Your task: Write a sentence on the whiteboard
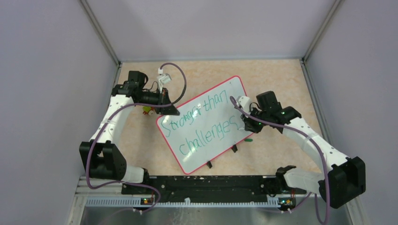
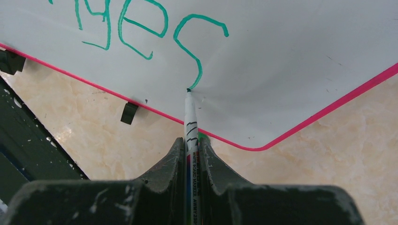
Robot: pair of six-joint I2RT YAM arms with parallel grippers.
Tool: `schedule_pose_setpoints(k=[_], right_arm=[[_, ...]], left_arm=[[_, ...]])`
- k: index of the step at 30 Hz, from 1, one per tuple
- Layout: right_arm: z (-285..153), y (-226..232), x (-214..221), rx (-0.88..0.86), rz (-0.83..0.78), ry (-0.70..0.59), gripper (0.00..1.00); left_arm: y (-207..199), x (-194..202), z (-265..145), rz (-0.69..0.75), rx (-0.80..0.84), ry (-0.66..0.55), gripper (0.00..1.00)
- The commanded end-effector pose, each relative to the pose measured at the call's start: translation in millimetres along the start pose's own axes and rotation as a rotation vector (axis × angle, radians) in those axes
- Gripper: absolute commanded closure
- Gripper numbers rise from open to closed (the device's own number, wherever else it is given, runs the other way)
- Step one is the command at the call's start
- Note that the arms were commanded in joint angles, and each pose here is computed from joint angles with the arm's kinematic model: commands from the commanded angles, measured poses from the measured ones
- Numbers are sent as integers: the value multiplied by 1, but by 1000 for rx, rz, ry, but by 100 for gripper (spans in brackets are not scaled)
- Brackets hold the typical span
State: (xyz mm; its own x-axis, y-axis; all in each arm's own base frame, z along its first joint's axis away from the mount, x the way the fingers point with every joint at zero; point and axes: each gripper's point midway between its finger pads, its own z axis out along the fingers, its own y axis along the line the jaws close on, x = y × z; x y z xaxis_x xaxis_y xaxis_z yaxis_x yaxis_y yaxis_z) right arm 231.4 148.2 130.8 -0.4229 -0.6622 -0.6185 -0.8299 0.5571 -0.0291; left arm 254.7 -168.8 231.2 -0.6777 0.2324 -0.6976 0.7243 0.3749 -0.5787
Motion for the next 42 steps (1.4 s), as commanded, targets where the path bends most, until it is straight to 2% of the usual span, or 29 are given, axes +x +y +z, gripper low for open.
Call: schedule_pose_setpoints(k=[1,12,21,29,42], right_arm=[[5,3,-15,-9,-32,-53,100],[6,24,-46,-78,-68,-109,100],[-25,39,-60,-125,-57,-191,100],[-34,6,-33,-53,5,-157,100],[-15,-22,-23,51,19,-102,100]], left_arm=[[2,-12,0,163,-24,-17,100],[1,-12,0,167,-25,-16,100],[2,-12,1,160,-25,-15,100],[1,-12,1,159,-20,-16,100],[1,-11,0,162,-27,-15,100]])
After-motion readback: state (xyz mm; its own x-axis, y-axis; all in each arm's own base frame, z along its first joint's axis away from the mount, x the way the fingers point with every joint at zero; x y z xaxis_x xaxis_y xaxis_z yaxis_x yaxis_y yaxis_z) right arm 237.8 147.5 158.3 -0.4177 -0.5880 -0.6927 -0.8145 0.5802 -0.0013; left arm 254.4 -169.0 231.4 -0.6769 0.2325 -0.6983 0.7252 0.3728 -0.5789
